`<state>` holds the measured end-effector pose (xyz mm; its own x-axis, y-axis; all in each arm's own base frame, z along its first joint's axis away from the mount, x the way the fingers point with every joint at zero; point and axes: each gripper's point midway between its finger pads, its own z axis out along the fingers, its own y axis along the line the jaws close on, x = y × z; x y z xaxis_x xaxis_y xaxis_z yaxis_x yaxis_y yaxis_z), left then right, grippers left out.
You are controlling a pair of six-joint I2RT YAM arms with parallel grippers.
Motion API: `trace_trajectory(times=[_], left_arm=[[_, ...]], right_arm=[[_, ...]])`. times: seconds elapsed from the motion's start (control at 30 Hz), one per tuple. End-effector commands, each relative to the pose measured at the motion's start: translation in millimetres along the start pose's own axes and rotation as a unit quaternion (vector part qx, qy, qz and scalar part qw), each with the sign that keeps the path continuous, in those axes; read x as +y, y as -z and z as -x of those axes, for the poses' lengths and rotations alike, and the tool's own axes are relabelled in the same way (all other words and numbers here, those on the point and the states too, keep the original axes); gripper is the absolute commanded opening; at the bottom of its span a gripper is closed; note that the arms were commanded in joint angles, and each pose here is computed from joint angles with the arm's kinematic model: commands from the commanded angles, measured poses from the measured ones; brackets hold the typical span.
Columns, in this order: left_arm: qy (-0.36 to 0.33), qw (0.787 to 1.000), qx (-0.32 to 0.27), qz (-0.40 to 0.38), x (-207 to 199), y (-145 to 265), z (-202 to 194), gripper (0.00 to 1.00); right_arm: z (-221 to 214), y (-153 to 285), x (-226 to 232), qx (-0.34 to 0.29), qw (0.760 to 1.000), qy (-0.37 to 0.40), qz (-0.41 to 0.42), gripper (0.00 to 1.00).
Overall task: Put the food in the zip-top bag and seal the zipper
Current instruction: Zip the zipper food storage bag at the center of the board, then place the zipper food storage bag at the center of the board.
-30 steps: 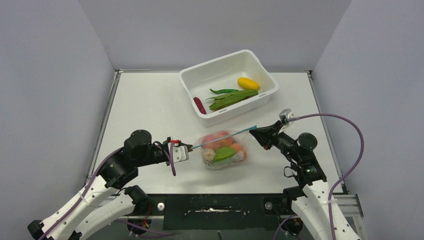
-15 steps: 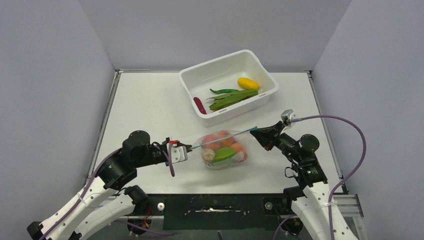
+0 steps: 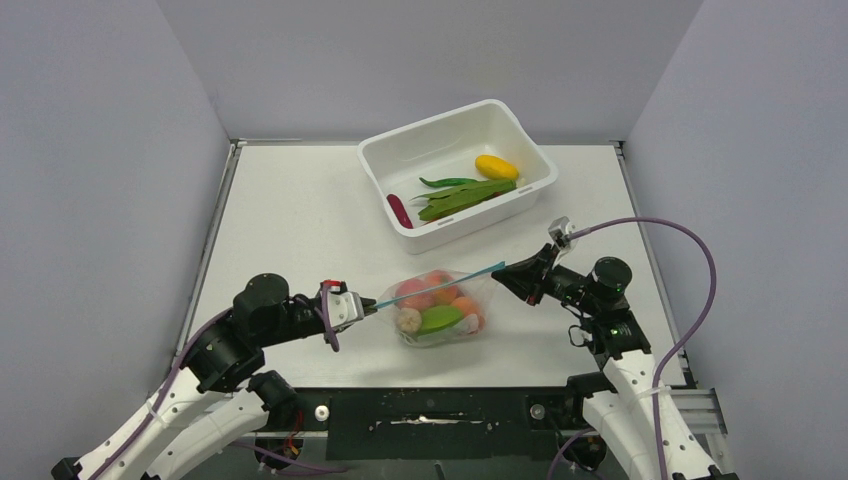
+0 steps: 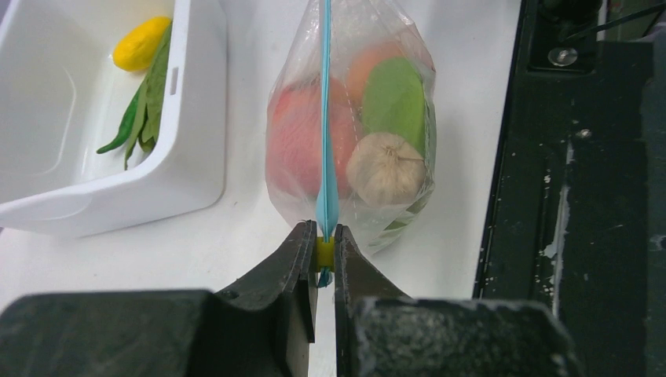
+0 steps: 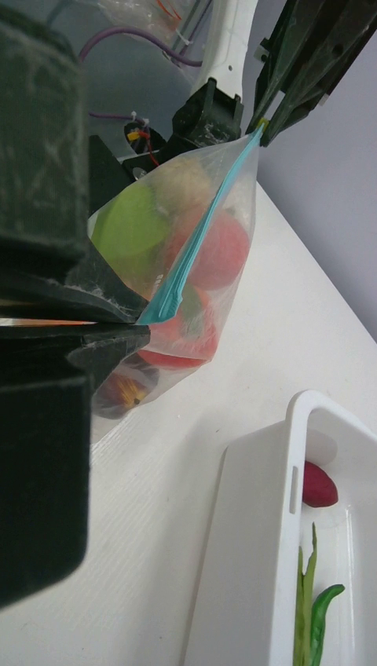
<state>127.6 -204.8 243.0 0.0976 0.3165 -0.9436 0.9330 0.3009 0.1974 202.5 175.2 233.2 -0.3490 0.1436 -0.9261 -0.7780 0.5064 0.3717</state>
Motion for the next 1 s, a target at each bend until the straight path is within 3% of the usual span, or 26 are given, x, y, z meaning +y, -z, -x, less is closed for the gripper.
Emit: trace_trajectory(times=[0.0, 0.17, 0.27, 0.5, 0.7, 0.83, 0.97], left_arm=[[0.055, 0.997, -0.031, -0.040, -22, 9, 13, 0.00], [0.095, 0.995, -0.041, -0.016, -12, -3, 13, 0.00], [0.128, 0.991, -0.013, 0.028, 8, -16, 3, 0.00], [0.214, 0.974, 0.071, 0.018, 13, -58, -32, 0.00], [0.260, 0.954, 0.115, 0.095, 39, -75, -59, 0.00], [0.274, 0.935, 0.125, 0.185, 67, -65, -72, 0.00], [0.325, 0.894, 0.132, 0.278, 97, -41, -83, 0.00]], right_arm=[[39, 19, 9, -0.041, 0.998, 0.013, -0.047, 0.00], [34, 27, 5, -0.064, 0.993, -0.048, -0.087, 0.04], [24, 30, -36, -0.065, 0.970, -0.129, -0.194, 0.04], [-5, 19, -110, 0.004, 0.917, -0.226, -0.329, 0.04], [-20, 2, -143, 0.038, 0.894, -0.272, -0.354, 0.12], [-15, -7, -145, 0.041, 0.903, -0.263, -0.337, 0.30], [-4, -1, -146, 0.037, 0.907, -0.234, -0.348, 0.48]])
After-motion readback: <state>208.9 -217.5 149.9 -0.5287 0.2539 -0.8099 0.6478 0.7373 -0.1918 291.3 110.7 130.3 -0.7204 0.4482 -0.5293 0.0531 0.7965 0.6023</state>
